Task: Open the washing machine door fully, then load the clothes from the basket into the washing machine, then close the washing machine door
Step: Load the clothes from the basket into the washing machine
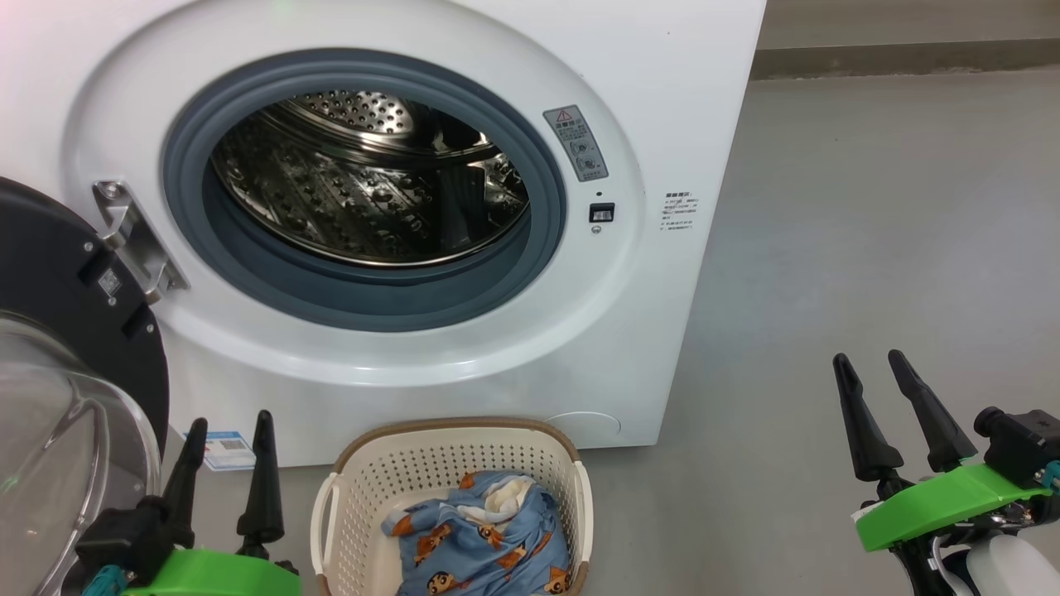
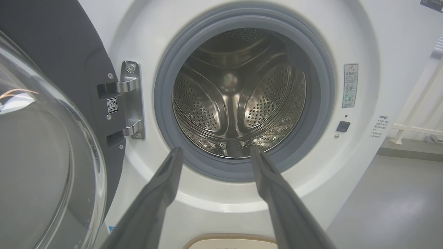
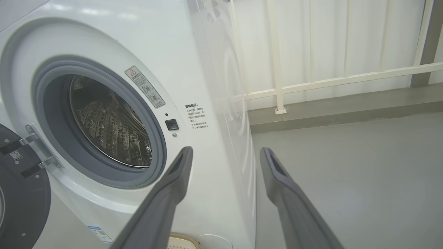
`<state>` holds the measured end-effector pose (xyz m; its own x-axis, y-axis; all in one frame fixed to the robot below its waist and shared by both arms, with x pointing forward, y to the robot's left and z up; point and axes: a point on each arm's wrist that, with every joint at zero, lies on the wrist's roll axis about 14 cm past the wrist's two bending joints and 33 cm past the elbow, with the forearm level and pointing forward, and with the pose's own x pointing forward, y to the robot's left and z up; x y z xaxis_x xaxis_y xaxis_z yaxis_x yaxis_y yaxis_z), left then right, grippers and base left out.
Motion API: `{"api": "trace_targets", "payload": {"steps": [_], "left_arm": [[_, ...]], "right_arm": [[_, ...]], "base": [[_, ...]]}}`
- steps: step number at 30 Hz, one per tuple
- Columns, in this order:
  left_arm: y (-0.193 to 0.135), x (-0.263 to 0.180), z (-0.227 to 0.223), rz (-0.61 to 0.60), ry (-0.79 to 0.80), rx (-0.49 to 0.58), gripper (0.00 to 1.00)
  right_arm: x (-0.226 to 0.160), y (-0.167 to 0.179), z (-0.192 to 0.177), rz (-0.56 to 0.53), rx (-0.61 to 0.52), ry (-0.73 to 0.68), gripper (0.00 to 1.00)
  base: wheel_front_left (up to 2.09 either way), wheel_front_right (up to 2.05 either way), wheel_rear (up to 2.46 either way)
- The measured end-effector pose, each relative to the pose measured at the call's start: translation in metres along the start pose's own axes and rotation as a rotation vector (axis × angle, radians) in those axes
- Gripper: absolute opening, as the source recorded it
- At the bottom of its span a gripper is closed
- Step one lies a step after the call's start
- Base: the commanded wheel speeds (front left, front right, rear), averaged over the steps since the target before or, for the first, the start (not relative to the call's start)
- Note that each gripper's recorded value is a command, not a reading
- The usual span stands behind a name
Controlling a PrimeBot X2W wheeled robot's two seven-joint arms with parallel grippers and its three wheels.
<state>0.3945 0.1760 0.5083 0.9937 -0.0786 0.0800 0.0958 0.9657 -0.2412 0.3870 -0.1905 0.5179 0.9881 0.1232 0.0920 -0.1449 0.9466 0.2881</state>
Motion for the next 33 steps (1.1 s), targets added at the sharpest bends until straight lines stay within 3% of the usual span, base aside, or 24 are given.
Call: {"api": "trace_targets", "payload": {"steps": [33], "left_arm": [[-0.006, 0.008, -0.027, -0.018, 0.076, -0.006, 1.00]], "right_arm": [[0.000, -0.011, -0.014, -0.039, 0.015, 0.034, 1.00]], "base": [[0.00, 0.00, 0.00]]}}
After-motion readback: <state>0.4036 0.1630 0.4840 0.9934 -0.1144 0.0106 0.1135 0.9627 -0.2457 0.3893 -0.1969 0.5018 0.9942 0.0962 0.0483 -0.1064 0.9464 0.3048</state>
